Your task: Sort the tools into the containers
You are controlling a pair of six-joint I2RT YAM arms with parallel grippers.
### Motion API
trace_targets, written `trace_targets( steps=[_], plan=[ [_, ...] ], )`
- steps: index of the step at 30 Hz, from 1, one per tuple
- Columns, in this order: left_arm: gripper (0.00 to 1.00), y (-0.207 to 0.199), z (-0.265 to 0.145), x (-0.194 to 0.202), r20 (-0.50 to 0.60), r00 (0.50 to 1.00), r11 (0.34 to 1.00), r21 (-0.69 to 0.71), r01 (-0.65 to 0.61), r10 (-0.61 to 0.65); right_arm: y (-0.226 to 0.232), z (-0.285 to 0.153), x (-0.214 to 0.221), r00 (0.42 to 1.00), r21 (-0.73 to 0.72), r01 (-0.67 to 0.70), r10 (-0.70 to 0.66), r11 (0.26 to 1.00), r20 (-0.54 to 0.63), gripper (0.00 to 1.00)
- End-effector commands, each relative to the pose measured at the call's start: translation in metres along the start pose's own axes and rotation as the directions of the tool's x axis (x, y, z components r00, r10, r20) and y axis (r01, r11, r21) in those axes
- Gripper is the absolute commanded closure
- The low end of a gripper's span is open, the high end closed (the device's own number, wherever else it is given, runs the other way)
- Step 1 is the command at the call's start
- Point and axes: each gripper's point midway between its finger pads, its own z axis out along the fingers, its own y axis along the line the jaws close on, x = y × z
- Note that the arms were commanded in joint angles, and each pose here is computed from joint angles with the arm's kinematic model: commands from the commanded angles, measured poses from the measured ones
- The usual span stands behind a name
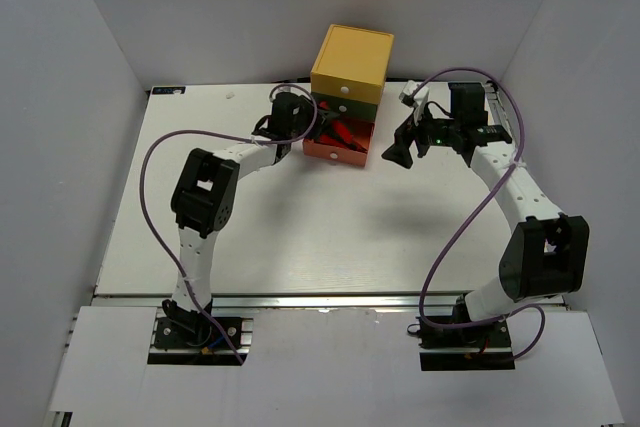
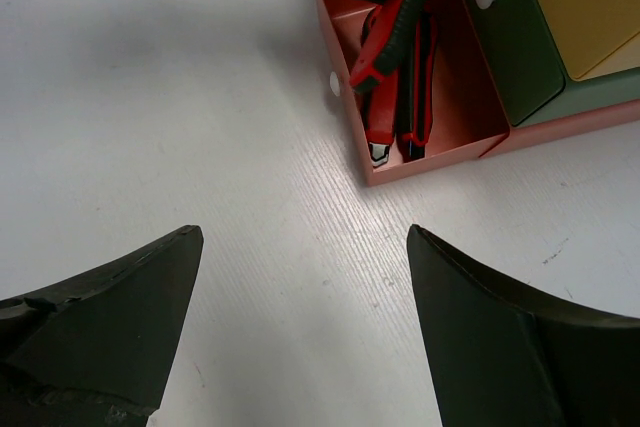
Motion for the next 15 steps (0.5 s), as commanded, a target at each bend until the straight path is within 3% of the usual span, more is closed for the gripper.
trace_targets(
  steps=[1,5,6,7,15],
  plan=[
    [0.64,-0.06,0.0,-0.018,0.059,0.996,0.988,0.145,0.057,-0.067,0.001,-0.009,-0.008,0.999,0.013,0.031,-0.032,0.999,0.022,0.11],
    [0.49,-0.056,0.004,-0.016,0.053,0.992,0.983,0.152,0.102,-0.111,0.003,-0.006,-0.001,1.0,0.001,0.022,-0.023,1.0,0.015,0.11],
    [0.34,-0.055,0.004,-0.016,0.056,0.992,0.984,0.149,0.1,-0.109,0.004,-0.006,0.0,1.0,-0.001,0.026,-0.026,1.0,0.014,0.11],
    [0.02,-0.057,0.003,-0.017,0.056,0.993,0.984,0.148,0.097,-0.106,0.005,-0.006,0.001,1.0,-0.007,0.028,-0.028,1.0,0.013,0.11],
    [0.02,-0.068,-0.014,-0.014,0.046,0.996,0.983,0.171,0.061,-0.07,0.012,-0.001,0.004,0.998,-0.072,0.057,-0.055,0.996,0.018,0.11]
  ],
)
